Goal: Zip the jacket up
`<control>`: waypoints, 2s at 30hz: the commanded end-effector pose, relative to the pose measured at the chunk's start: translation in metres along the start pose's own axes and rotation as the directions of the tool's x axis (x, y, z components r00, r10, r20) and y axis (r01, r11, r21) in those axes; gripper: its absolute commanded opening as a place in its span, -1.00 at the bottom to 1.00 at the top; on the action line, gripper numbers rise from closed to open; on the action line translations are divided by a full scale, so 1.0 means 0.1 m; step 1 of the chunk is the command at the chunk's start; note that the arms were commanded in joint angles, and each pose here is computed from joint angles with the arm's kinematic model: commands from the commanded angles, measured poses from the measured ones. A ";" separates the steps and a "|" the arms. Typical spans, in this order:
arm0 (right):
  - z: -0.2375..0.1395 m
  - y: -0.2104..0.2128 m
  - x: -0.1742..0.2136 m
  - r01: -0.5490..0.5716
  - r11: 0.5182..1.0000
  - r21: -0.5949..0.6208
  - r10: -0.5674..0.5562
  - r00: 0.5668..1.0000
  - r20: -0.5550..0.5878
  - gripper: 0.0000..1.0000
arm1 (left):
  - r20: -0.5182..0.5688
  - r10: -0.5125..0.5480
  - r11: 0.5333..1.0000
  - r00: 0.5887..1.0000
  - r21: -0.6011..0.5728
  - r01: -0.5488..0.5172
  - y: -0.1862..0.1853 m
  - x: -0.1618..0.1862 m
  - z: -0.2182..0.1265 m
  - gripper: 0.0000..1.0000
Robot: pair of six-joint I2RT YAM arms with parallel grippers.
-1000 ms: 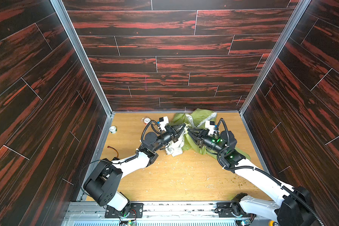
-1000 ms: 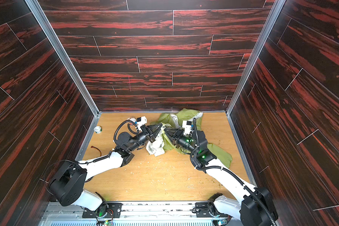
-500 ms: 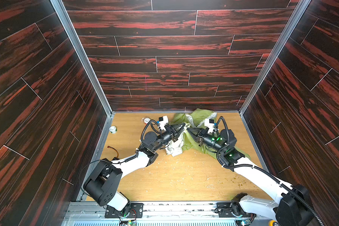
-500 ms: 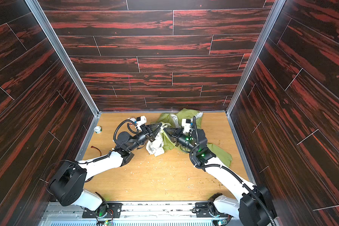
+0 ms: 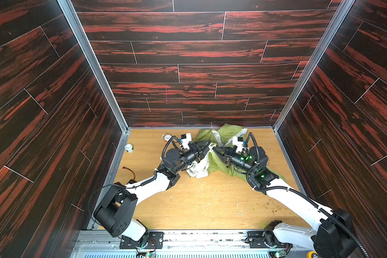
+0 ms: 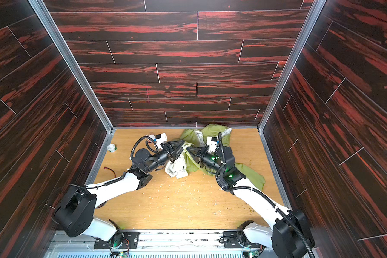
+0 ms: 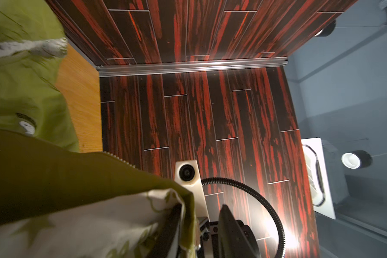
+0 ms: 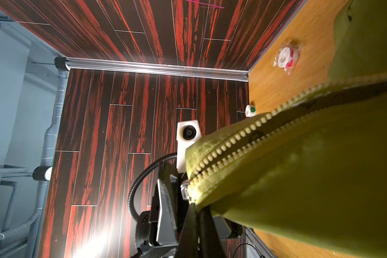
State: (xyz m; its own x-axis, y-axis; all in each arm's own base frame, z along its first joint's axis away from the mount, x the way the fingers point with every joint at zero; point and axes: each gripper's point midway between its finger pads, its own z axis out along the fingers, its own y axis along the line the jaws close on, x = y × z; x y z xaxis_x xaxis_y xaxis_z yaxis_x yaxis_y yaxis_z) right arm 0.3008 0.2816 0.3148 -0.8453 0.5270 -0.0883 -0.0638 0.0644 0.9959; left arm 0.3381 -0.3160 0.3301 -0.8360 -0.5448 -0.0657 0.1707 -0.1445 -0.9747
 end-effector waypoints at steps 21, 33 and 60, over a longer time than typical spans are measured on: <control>-0.01 0.03 -0.02 0.013 1.000 0.007 -0.013 1.000 0.013 -1.00 | 0.048 0.048 0.979 0.998 -0.202 -0.037 -0.02 0.01 -0.30 0.05; -0.04 0.00 0.02 0.020 0.999 0.036 -0.021 1.000 0.011 -1.00 | -0.026 0.019 0.989 1.000 -0.147 -0.022 -0.12 0.06 -0.08 0.05; -0.03 -0.08 0.05 0.014 0.998 0.069 -0.014 1.000 -0.001 -1.00 | -0.042 0.037 0.972 0.998 -0.230 -0.046 -0.05 0.12 -0.19 -0.05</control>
State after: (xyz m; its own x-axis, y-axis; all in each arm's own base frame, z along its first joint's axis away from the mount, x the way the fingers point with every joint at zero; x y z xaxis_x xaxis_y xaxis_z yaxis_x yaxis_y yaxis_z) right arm 0.2983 0.2814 0.2883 -0.8490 0.5232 -0.0744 0.0038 0.1470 0.9891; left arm 0.3205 -0.3061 0.3103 -0.8476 -0.5241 -0.0832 0.0397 0.0938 -0.9948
